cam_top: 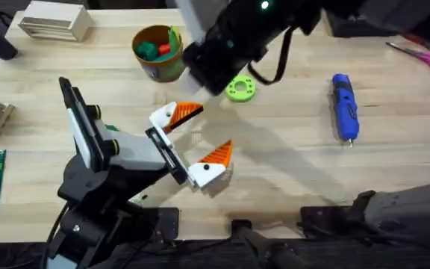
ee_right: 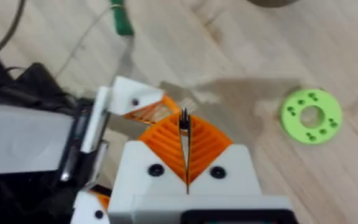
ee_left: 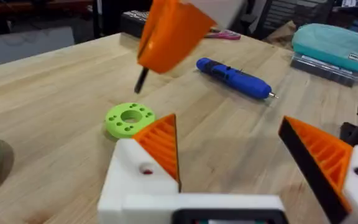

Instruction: Pick up the gripper from the table and insert it into the empty holder that is missing its gripper. Then pick up a screw, insert it into the mounting hole, and use the screwdriver to tighten it. Finally, clean up the table by picking up the vegetable and placing it into the bucket.

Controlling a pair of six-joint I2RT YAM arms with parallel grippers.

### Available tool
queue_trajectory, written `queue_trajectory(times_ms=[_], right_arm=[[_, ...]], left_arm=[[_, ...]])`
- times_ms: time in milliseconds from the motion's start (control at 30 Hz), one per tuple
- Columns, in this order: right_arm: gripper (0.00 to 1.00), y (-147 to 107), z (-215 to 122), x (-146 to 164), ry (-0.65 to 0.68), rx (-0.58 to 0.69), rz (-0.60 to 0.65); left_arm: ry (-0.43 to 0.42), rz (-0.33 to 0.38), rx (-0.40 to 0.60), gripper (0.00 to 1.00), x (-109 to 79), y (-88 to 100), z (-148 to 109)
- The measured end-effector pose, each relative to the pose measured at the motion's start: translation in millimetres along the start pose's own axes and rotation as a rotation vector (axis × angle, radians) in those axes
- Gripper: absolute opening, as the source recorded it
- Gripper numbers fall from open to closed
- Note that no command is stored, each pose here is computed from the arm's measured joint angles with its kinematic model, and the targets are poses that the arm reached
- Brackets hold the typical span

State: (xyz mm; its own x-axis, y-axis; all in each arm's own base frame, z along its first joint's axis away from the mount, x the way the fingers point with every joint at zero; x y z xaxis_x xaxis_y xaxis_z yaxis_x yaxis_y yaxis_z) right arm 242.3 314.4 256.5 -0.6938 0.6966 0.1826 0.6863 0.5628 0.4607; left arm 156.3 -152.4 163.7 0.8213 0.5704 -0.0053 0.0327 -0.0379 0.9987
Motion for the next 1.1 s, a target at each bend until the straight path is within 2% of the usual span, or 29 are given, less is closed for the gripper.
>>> queue_trajectory(times_ms=[233,833,1100], right_arm=[[0.007,-5,2,25,0.056,0.016,-0.024],[0.007,-7,6,51,0.096,0.009,-0.067],[0.007,-7,8,51,0.096,0.013,-0.067]], left_arm=[[0.000,0.000,0.000,0.987,0.0,0.0,0],[0.000,0.000,0.000,0.987,0.0,0.0,0],[0.000,0.000,0.000,0.987,0.0,0.0,0]])
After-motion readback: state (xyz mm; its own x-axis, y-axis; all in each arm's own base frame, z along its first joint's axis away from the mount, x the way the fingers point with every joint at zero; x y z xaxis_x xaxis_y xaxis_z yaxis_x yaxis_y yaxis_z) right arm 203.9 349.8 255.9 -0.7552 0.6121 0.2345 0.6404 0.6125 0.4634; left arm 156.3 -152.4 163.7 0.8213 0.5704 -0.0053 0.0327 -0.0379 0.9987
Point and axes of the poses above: each hand's point on the last joint's axis, 136 mm out from that joint toward the fingers, its own z axis out along the fingers, its own x axis along the line the jaws close on, y = z × x, the point moved 2 cm from there along -z, back along the fingers, and after that the axes turned 8 degrees about z, right-handed, at the moved point
